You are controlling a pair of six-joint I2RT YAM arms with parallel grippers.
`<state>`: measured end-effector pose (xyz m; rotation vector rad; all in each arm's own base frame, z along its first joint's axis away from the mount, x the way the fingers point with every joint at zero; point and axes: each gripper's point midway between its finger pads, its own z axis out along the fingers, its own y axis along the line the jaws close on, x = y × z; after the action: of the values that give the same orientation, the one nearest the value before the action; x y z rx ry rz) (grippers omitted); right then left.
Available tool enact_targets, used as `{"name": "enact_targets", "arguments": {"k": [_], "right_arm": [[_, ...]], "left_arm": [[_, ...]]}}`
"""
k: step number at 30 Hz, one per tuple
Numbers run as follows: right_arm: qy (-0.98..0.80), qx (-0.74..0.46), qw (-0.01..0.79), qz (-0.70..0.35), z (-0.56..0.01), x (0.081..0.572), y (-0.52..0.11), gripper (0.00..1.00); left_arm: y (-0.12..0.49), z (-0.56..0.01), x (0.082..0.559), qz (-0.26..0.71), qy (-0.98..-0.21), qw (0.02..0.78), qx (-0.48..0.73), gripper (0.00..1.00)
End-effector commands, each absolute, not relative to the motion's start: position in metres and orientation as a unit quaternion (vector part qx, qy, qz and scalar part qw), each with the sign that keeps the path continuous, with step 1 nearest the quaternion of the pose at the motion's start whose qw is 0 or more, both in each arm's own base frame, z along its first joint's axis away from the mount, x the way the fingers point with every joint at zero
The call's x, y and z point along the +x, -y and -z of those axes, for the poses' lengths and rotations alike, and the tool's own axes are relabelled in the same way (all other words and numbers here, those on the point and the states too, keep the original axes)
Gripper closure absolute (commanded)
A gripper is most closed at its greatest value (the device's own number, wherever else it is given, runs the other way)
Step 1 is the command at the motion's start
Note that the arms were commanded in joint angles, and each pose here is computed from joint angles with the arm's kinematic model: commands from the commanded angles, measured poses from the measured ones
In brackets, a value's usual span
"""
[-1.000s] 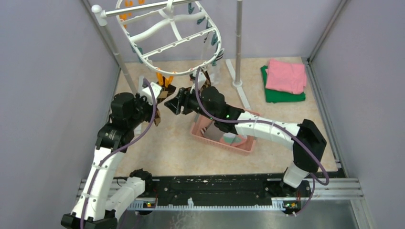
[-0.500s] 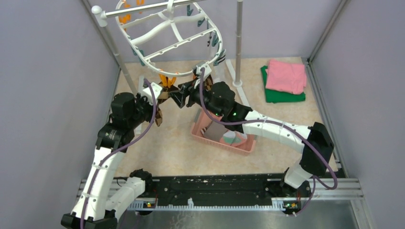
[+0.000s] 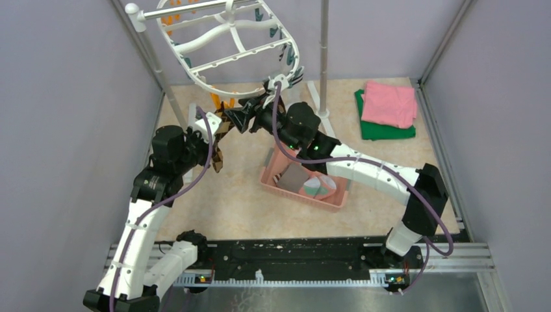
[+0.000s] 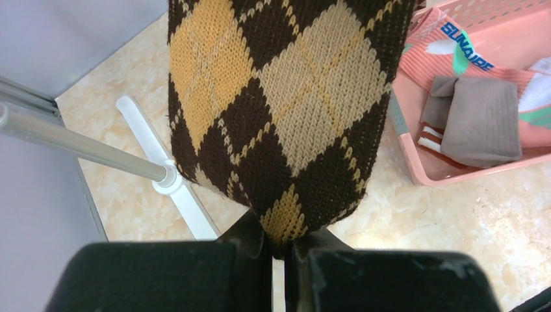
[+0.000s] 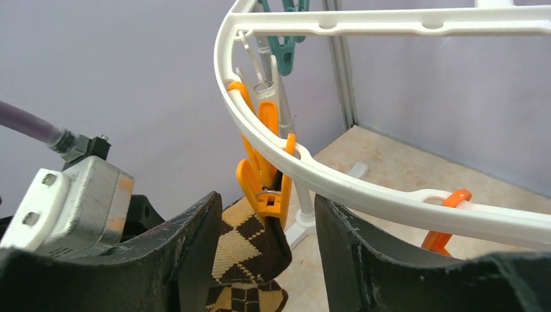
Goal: Remove the socks clipped to the hanger
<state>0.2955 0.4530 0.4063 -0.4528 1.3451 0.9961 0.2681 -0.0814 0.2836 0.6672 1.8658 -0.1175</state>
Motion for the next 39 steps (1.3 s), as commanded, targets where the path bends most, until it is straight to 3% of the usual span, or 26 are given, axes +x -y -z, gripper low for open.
{"name": "enact_targets", "arguments": {"k": [1,26,30,33,39], "right_arm": [[-0.571,-0.169,0.672,-0.440,-0.434,0.306,-0.449,0.45],[-0.559,-0.154,0.658,-0.480,-0.424,0.303,-0.467,0.43],[-0.564,-0.144,0.655,-0.482,-0.423,0.305,-0.470,0.53],[-0.564,-0.138,0.661,-0.475,-0.423,0.304,-0.471,0.55],[-0.562,-0.136,0.666,-0.471,-0.421,0.303,-0.471,0.44]], "left_arm": [[0.084,-0.297,0.270,0.056,-0.775,0.565,0.279,1.00],[0.087,-0.302,0.271,0.064,-0.771,0.569,0.279,1.00],[0.088,-0.305,0.271,0.067,-0.769,0.570,0.280,1.00],[0.091,-0.305,0.270,0.074,-0.767,0.570,0.284,1.00],[0.093,-0.303,0.270,0.080,-0.769,0.568,0.284,1.00]]}}
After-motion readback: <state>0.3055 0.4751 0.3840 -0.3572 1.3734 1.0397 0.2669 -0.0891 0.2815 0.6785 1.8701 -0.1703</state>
